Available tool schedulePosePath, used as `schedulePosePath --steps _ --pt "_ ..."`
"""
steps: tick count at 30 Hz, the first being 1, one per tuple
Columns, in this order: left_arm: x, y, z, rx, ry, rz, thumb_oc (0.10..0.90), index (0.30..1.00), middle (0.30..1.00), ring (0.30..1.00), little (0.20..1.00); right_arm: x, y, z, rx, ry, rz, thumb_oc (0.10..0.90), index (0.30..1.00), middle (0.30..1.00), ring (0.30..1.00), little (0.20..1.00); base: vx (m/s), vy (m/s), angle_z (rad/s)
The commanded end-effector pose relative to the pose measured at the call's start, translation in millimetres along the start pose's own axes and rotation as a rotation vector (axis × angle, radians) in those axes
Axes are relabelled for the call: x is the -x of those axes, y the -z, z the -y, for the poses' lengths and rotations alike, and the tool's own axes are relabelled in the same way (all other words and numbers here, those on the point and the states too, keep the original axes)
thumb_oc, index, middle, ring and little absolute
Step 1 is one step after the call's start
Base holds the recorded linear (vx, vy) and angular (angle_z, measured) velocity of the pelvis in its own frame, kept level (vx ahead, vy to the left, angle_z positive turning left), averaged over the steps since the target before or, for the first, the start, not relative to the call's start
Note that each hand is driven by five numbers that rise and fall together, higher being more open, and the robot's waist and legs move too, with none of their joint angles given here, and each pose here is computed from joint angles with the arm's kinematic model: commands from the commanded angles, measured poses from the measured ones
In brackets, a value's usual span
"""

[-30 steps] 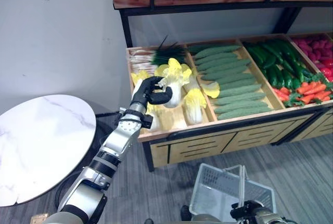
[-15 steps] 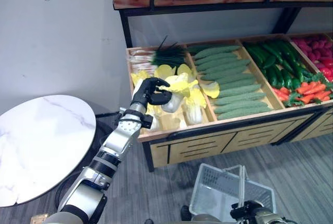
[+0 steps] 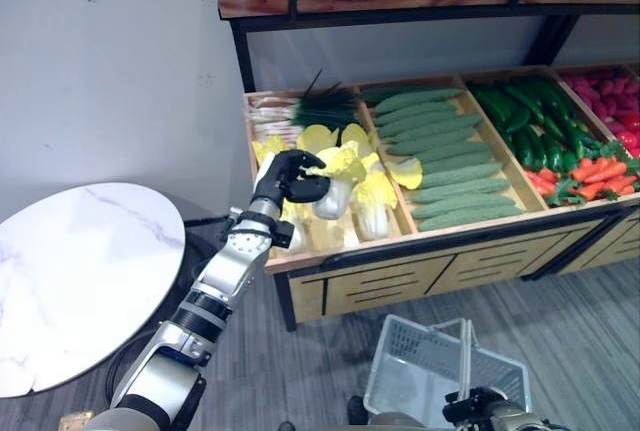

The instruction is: Get the vegetables into the basket

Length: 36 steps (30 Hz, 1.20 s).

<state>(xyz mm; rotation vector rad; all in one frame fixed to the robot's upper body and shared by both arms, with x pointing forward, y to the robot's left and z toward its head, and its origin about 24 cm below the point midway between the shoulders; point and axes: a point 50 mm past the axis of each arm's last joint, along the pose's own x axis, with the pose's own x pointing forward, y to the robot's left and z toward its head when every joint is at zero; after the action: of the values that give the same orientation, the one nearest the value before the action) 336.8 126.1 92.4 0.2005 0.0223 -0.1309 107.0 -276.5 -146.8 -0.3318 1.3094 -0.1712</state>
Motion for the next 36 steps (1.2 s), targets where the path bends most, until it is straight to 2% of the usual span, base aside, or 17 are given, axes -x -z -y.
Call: schedulePosePath --steps 1,12,21,25,27,30,36 --pt "-8 -60 -7 0.062 -0.021 0.278 0.400 0.300 0.300 0.300 0.300 1 18 27 0.035 0.070 -0.060 0.400 0.300 0.300 0.300 0.300 0.00 0.000 0.00" --pt "-6 -54 -7 0.070 -0.017 0.262 0.400 0.300 0.300 0.300 0.300 2 17 36 0.010 0.092 -0.050 0.400 0.300 0.300 0.300 0.300 0.00 0.004 -0.01" --pt "-8 -65 5 0.099 0.037 0.293 0.400 0.300 0.300 0.300 0.300 3 3 42 -0.060 0.114 0.003 0.400 0.300 0.300 0.300 0.300 -0.06 0.036 -0.23" --pt "-10 -69 13 0.120 0.066 0.307 0.400 0.300 0.300 0.300 0.300 4 -22 42 -0.077 0.123 0.109 0.400 0.300 0.300 0.300 0.300 -0.11 0.054 -0.48" --pt "-9 -74 -6 0.120 0.018 0.336 0.400 0.300 0.300 0.300 0.300 9 -65 36 -0.011 0.112 0.234 0.400 0.300 0.300 0.300 0.300 -0.16 -0.029 -1.57" --pt "-9 -77 -13 0.119 0.008 0.349 0.400 0.300 0.300 0.300 0.300 11 -76 35 -0.012 0.110 0.268 0.400 0.300 0.300 0.300 0.300 -0.12 -0.133 -3.11" --pt "1 -69 -40 0.096 -0.070 0.340 0.400 0.300 0.300 0.300 0.300 14 -91 34 0.007 0.100 0.313 0.400 0.300 0.300 0.300 0.300 -0.05 -0.155 -0.42"
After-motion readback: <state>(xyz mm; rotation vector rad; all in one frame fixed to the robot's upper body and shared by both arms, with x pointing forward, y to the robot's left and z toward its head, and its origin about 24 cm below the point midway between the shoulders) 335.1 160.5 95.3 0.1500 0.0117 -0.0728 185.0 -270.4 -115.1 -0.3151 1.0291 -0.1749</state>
